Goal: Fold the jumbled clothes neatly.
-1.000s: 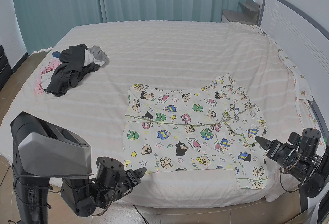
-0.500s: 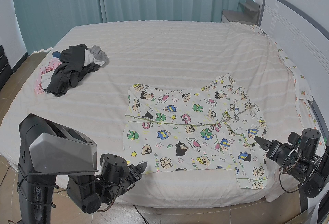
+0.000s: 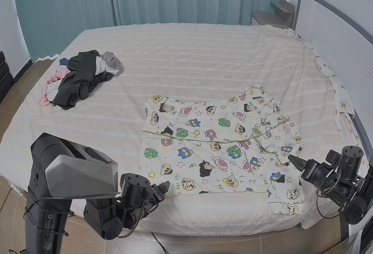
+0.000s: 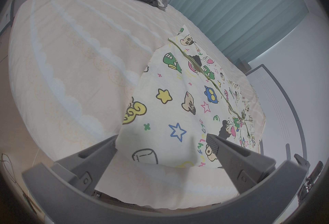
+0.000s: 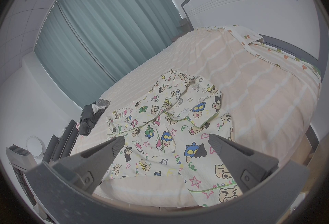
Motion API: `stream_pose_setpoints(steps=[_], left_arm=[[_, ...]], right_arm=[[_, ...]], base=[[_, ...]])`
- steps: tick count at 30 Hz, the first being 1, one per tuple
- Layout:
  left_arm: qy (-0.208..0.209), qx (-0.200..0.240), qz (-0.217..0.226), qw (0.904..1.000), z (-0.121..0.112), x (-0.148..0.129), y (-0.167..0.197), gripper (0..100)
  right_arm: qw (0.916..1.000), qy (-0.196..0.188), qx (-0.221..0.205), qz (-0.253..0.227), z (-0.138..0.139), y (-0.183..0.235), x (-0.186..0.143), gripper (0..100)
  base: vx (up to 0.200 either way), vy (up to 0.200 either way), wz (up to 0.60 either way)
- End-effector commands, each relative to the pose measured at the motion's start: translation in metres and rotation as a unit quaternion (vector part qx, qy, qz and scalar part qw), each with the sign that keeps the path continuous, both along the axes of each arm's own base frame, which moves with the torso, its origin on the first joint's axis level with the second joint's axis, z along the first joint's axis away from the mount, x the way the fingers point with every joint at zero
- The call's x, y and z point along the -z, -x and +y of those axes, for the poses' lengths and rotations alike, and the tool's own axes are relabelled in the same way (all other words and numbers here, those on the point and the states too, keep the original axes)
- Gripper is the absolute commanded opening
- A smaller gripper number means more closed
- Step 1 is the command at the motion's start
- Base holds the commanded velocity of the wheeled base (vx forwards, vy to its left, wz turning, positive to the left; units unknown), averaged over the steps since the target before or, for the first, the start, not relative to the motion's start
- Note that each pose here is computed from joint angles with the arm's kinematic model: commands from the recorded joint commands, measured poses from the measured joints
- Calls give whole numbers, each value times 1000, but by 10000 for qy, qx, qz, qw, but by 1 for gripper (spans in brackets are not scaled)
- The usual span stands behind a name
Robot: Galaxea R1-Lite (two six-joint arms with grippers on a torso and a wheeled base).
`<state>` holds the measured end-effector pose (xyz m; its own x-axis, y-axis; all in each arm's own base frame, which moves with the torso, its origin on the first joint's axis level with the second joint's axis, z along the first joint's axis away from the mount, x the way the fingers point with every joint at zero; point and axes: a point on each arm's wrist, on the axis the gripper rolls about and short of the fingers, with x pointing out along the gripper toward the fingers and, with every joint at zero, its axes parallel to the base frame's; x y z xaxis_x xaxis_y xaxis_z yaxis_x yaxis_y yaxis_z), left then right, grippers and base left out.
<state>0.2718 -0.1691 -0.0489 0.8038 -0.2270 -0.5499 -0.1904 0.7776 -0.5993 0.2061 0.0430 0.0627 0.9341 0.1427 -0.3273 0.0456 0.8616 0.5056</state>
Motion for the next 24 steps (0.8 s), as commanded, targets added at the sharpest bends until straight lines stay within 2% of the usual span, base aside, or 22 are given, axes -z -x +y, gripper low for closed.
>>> stream_pose_setpoints(steps=[1,3,4,18,24], left_arm=[[-36,15,11,10000,-1,3,-1,100],[-43,20,9,10000,-1,4,-2,100],[-43,12,9,10000,-1,4,-2,0],[-73,10,37,10000,1,5,0,0],[-259,-322,-83,9991,3,3,0,0]], right_arm=[[10000,12,0,62,0,2,2,100],[10000,12,0,62,0,2,2,100],[10000,14,0,69,0,2,2,100],[9996,53,16,265,-1,1,10,100],[9978,152,191,623,-9,-3,25,100]], base=[[0,0,0],[0,0,0],[0,0,0],[0,0,0],[0,0,0]])
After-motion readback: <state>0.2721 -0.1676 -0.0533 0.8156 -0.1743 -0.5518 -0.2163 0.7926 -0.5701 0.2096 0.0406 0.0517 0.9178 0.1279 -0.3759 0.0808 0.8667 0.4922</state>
